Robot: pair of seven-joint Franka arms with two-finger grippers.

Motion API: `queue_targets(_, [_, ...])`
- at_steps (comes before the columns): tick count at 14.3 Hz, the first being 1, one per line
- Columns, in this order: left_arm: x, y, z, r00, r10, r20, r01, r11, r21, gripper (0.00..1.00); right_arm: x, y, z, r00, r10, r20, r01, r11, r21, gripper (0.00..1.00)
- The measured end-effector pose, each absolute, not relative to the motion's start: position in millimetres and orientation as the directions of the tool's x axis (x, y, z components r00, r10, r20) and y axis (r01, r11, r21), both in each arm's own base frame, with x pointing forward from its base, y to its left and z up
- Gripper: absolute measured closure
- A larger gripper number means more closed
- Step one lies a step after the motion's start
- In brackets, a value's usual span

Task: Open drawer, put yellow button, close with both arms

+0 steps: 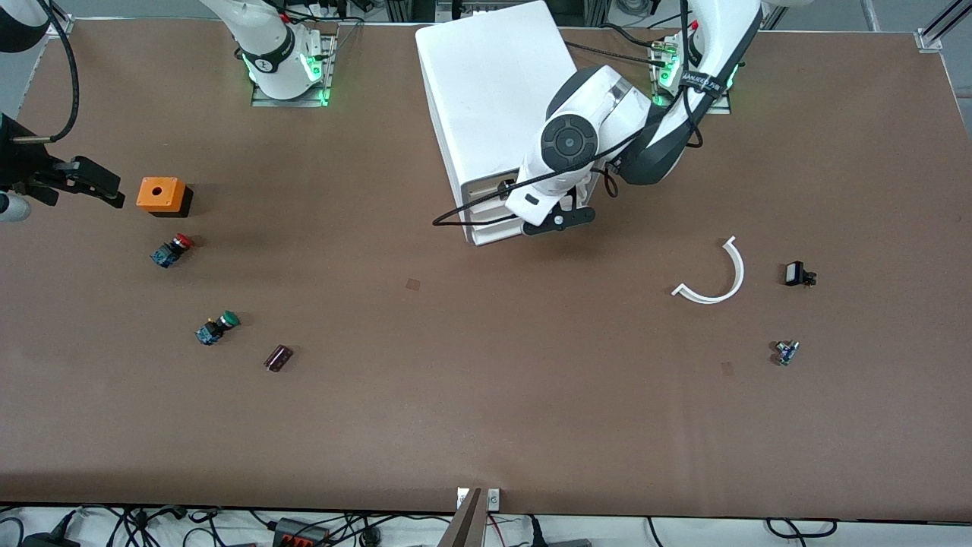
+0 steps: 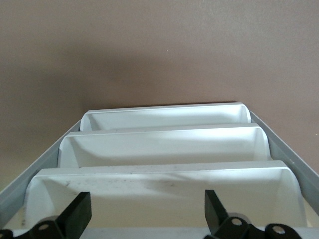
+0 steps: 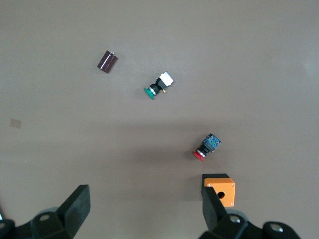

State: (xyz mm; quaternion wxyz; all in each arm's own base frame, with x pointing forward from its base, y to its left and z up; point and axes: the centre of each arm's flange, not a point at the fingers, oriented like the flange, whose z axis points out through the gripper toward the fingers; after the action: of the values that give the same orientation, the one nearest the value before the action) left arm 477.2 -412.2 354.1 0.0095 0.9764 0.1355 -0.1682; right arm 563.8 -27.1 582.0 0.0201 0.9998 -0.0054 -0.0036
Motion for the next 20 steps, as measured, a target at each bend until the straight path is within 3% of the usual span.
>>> queue_targets(6, [573, -295, 421, 0.948, 0.251, -0.196, 0.250, -0.968, -0.033, 0.00, 562, -27, 579, 1.000, -0.011, -0.023, -0.010, -0.999, 0.040, 0.00])
queue_targets(11, [637, -168, 480, 0.992, 0.113, -0.052, 0.110, -0.993, -0.052, 0.00, 562, -27, 579, 1.000, -0.003, -0.023, -0.002, -0.999, 0.039, 0.00])
queue_targets(15, [648, -95, 515, 0.994, -0.073, -0.081, -0.077, -0.996, -0.052, 0.00, 560, -27, 583, 1.000, 0.005, -0.018, 0.006, -0.999, 0.039, 0.00])
queue_targets(20, [613, -50, 570, 0.988, -0.087, -0.129, -0.090, -0.996, -0.014, 0.00, 560, -27, 584, 1.000, 0.007, -0.016, 0.007, -0.999, 0.039, 0.00])
